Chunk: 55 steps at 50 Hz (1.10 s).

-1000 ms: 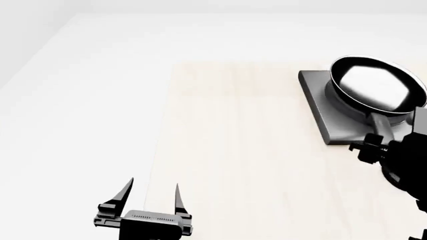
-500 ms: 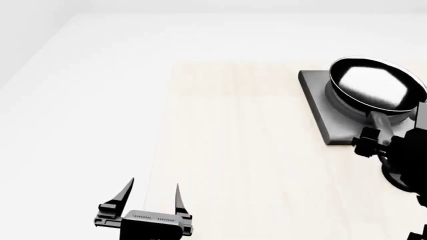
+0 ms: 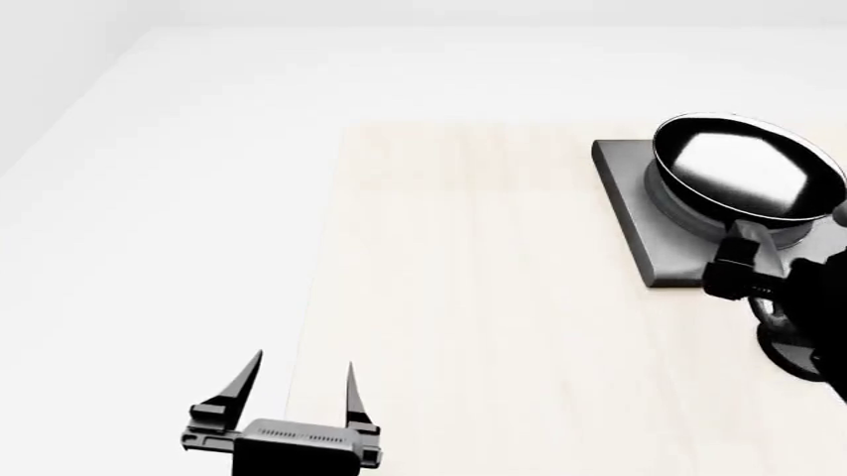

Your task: Turn on the stove and put the frying pan on it.

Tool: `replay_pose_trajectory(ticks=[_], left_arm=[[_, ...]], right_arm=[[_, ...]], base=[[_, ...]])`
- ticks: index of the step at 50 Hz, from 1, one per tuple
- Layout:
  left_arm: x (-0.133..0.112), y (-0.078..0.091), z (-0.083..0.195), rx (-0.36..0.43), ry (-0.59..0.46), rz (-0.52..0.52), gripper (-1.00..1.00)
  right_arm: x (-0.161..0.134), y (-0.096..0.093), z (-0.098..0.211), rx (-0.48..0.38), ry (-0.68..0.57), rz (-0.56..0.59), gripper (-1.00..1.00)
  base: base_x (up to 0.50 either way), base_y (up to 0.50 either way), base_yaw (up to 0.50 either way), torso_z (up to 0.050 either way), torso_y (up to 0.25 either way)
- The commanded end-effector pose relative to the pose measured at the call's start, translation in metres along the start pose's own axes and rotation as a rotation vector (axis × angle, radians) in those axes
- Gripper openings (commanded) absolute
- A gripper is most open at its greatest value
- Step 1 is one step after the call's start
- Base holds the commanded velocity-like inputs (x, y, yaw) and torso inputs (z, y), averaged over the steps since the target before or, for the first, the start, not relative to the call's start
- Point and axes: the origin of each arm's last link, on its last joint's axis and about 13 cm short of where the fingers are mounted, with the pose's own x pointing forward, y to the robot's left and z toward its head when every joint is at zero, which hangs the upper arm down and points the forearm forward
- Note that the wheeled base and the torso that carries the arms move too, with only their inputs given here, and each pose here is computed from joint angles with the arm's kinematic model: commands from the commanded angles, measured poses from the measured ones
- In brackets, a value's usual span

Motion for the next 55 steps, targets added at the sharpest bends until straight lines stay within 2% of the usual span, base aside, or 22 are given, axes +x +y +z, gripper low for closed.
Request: replay_pose_trajectory(ticks=[1,6,11,19,35,47,55], left_arm=[[-0.004,0.001,0.008,0.006,-0.027,0.011,1.00],[-0.006,0.001,0.010,0.018,-0.038,0.018,1.00],[-0.007,0.002,0.015,0.021,-0.067,0.033,1.00],[-0.018,0.007,0.034,0.050,-0.148,0.084,1.00],[-0.025,0.007,0.047,0.053,-0.193,0.079,1.00],[-0.036,0.010,0.061,0.055,-0.241,0.088,1.00],[-0.042,0.011,0.068,0.050,-0.266,0.084,1.00]], right_arm=[[-0.018,-0.002,-0.004,0.011,-0.074,0.035,1.00],[-0.026,-0.002,-0.009,0.009,-0.103,0.050,1.00],[-0.040,0.001,-0.010,0.009,-0.204,0.080,1.00],[-0.066,0.015,-0.018,-0.036,-0.367,0.082,1.00],[-0.102,0.032,-0.032,-0.039,-0.633,0.081,1.00],[-0.131,0.041,-0.032,-0.062,-0.778,0.111,1.00],[-0.154,0.048,-0.028,-0.079,-0.833,0.154,1.00]], base=[[0.00,0.00,0.00,0.000,0.000],[0.00,0.00,0.00,0.000,0.000],[0.00,0.00,0.00,0.000,0.000],[0.00,0.00,0.00,0.000,0.000],[0.00,0.00,0.00,0.000,0.000],[0.00,0.00,0.00,0.000,0.000],[0.00,0.00,0.00,0.000,0.000]])
